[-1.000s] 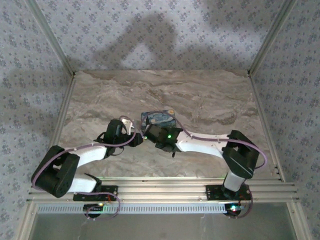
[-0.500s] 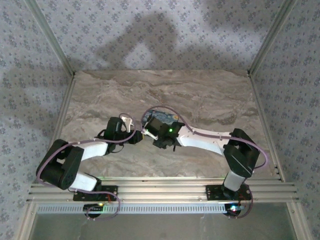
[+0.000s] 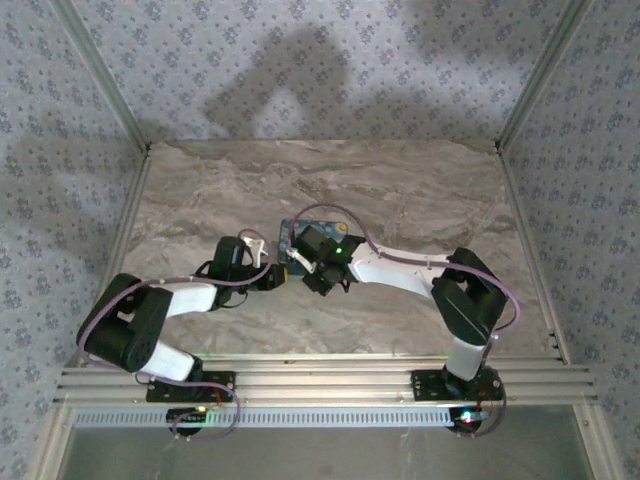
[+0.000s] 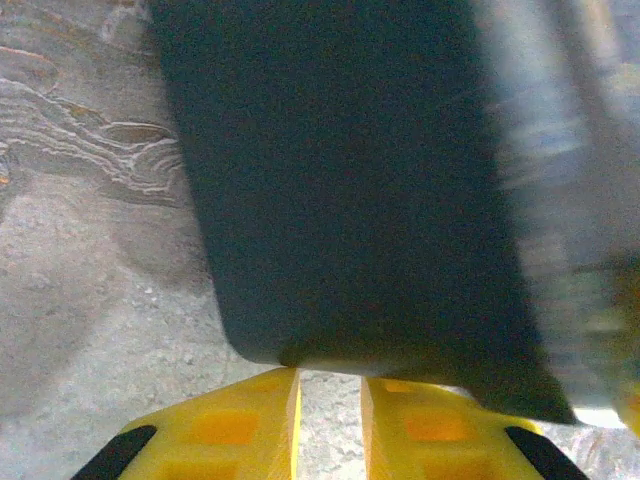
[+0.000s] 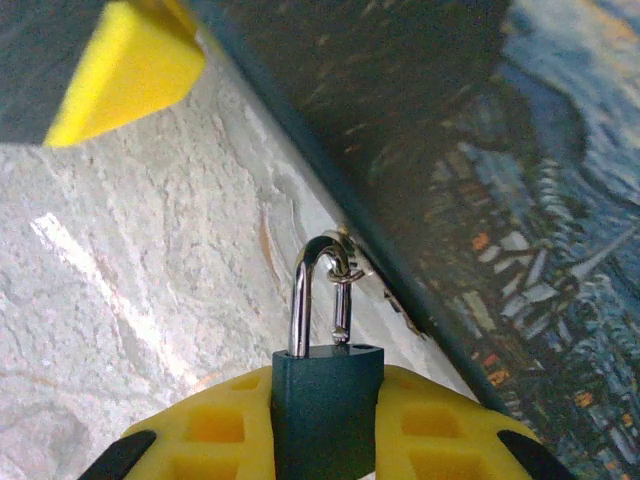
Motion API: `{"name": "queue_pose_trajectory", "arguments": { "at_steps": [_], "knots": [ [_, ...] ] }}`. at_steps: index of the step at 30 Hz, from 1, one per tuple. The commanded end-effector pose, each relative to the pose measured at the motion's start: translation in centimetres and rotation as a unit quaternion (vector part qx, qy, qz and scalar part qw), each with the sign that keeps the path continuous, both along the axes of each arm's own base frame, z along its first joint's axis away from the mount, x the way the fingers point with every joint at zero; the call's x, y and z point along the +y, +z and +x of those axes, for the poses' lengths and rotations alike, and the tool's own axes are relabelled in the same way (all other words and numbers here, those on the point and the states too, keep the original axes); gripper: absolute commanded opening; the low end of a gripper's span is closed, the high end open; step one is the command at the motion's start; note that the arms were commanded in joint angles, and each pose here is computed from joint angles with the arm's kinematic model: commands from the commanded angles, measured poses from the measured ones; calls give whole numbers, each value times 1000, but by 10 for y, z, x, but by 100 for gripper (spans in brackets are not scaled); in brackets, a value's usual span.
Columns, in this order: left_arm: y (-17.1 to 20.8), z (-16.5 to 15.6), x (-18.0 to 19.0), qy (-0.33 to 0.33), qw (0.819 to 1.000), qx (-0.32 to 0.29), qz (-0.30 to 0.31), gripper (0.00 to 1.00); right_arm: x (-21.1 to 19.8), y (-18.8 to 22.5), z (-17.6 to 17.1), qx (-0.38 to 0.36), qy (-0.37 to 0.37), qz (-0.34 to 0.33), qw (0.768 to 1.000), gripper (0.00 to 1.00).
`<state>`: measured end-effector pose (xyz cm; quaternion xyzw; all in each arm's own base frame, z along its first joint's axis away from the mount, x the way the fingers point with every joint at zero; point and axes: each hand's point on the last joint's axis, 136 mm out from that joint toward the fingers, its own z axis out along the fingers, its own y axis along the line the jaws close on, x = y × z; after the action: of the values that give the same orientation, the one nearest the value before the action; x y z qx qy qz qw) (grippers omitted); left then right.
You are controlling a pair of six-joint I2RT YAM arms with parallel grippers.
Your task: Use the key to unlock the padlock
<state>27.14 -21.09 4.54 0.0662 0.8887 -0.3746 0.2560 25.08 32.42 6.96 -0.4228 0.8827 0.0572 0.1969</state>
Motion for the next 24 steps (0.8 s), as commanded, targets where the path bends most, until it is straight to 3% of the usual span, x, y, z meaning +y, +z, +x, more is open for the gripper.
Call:
{"name": "queue_pose_trajectory", "arguments": {
  "at_steps": [1,4,10,15,24],
  "knots": [
    [30,3,-7,-9,998,-44,-38,23,14,-10,-12,57,-14,50,997,0],
    [32,1,-2,-4,998,-61,-30,23,3,-23,-17,65,-20,43,997,0],
    [35,-3,2,-6,998,-65,-18,23,-18,-18,0,-35,-35,-58,997,0],
    [35,-5,1,-6,998,-59,-25,23,-15,-14,-2,-69,-4,-73,995,0],
    [31,-8,-3,-14,999,-38,-30,23,-1,1,5,-222,86,-178,955,0]
  ]
}}
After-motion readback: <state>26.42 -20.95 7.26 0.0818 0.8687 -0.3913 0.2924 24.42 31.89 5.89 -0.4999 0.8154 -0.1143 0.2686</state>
